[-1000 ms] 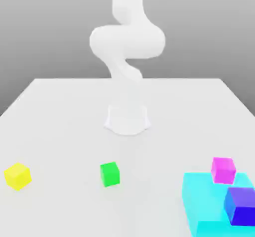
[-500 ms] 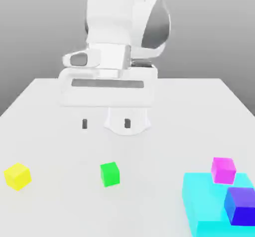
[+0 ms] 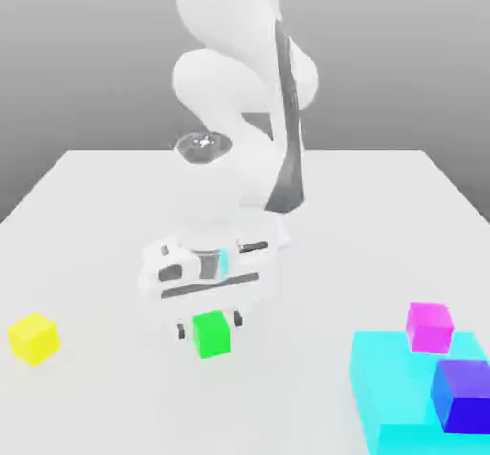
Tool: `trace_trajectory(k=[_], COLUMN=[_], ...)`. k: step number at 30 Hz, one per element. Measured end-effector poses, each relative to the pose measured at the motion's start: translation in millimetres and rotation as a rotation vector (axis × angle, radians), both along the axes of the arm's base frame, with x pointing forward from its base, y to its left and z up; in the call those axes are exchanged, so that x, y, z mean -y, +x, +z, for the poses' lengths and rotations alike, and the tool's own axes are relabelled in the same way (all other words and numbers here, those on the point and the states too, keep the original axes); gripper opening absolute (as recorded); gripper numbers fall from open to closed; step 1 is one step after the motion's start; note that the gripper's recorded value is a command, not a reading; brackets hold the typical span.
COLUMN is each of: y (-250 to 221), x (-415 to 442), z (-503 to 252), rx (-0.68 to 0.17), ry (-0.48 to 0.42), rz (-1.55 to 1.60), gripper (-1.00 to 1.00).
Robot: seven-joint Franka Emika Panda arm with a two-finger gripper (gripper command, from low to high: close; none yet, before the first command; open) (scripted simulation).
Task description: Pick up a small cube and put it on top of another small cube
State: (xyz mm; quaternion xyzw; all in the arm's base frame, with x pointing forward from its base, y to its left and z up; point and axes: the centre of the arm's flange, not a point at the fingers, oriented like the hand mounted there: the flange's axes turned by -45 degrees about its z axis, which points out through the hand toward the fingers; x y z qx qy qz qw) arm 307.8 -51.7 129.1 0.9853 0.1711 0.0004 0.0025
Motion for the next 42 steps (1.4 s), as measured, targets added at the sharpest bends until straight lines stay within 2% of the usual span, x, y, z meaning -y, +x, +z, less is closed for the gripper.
trace_trajectory(k=[1,8,22,33,42], y=[-1.2,-1.3,2.1,122.0,180.4], x=[0.0,-0.3,-2.5,-114.9,-243.7], z=[-3.9,-4.4,60.0,114.0,173.5], rx=[-0.001,-0.002,-0.002,-0.002,-0.005], ry=[0.002,0.003,0.004,0.029,0.019], rz=[0.001,0.001,0.009,0.315,0.557], gripper=[-1.00,-1.00,-1.00,-1.00,-1.00])
